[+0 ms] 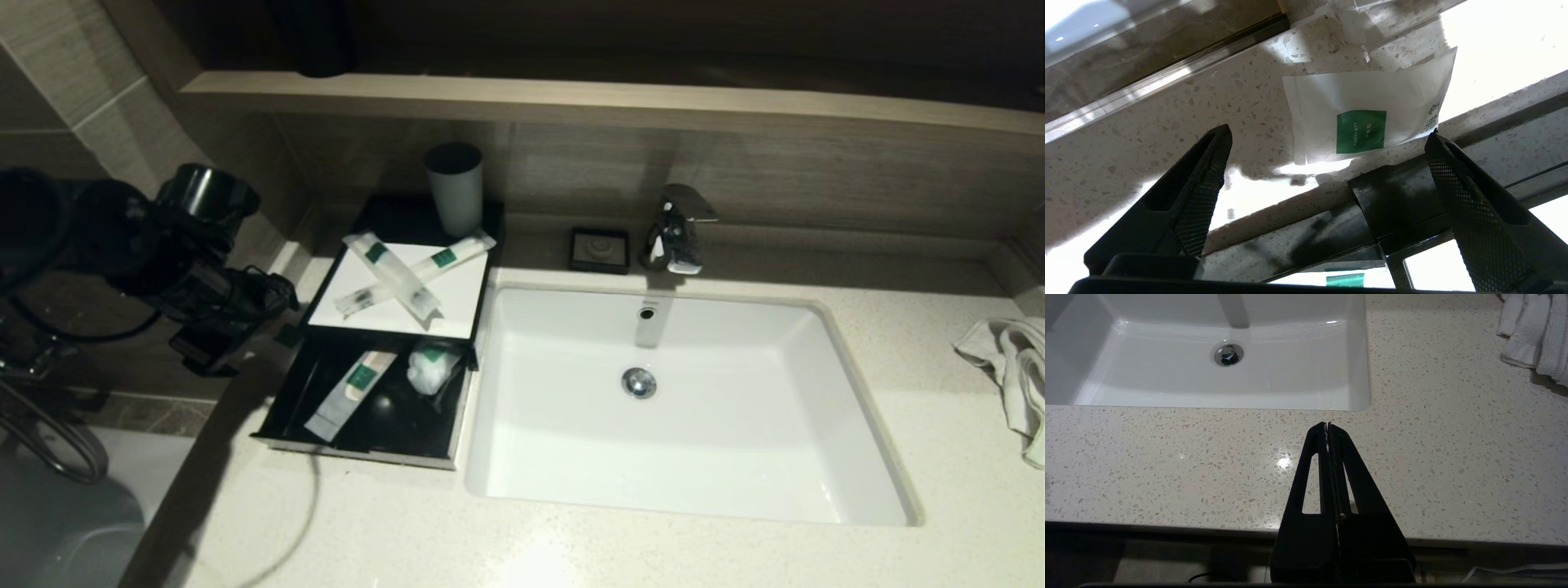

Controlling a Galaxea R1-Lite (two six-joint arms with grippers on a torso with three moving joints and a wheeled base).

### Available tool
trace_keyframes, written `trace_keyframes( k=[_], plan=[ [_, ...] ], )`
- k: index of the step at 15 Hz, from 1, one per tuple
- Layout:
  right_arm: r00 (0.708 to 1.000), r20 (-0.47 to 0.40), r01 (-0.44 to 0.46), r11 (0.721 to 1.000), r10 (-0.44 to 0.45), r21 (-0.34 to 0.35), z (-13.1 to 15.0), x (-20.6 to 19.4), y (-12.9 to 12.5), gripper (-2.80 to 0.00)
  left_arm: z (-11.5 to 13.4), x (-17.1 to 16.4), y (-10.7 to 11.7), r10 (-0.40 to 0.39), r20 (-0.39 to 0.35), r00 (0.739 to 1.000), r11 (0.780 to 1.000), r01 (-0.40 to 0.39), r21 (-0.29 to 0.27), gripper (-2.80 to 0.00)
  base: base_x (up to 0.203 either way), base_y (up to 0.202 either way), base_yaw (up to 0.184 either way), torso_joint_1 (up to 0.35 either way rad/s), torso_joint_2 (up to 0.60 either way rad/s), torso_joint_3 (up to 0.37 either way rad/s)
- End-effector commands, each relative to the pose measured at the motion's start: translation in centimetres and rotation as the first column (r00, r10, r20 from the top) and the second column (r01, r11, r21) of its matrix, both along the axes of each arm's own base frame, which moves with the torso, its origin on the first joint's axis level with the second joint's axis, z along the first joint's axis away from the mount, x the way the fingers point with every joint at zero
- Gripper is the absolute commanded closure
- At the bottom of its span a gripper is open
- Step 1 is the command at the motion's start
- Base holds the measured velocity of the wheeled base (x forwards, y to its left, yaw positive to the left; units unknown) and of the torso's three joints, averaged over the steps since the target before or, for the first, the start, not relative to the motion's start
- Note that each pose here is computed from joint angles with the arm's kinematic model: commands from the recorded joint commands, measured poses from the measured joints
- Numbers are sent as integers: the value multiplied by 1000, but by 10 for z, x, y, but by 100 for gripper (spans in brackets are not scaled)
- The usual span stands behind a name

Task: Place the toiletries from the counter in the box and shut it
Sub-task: Pick up the bathroom toiletry

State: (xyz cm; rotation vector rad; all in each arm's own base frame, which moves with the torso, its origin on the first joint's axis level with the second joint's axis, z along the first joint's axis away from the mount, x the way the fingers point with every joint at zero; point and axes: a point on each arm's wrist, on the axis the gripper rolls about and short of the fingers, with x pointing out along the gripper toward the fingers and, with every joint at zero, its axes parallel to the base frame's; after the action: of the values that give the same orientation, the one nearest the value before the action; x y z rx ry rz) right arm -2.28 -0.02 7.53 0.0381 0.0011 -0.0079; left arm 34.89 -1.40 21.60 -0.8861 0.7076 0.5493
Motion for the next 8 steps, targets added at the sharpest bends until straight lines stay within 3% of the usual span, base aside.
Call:
trace_keyframes(
  k=[1,8],
  plan=[
    [1000,0,1,1000,-1,0,0,0,0,0,-2,1,0,2,-7,1000,1000,-2,-2,-280,0,0,0,0,0,0],
    [1000,0,0,1000,0,0,0,0,0,0,0,-6,-3,-5,-5,1000,1000,5,-3,-280,0,0,0,0,0,0]
  ],
)
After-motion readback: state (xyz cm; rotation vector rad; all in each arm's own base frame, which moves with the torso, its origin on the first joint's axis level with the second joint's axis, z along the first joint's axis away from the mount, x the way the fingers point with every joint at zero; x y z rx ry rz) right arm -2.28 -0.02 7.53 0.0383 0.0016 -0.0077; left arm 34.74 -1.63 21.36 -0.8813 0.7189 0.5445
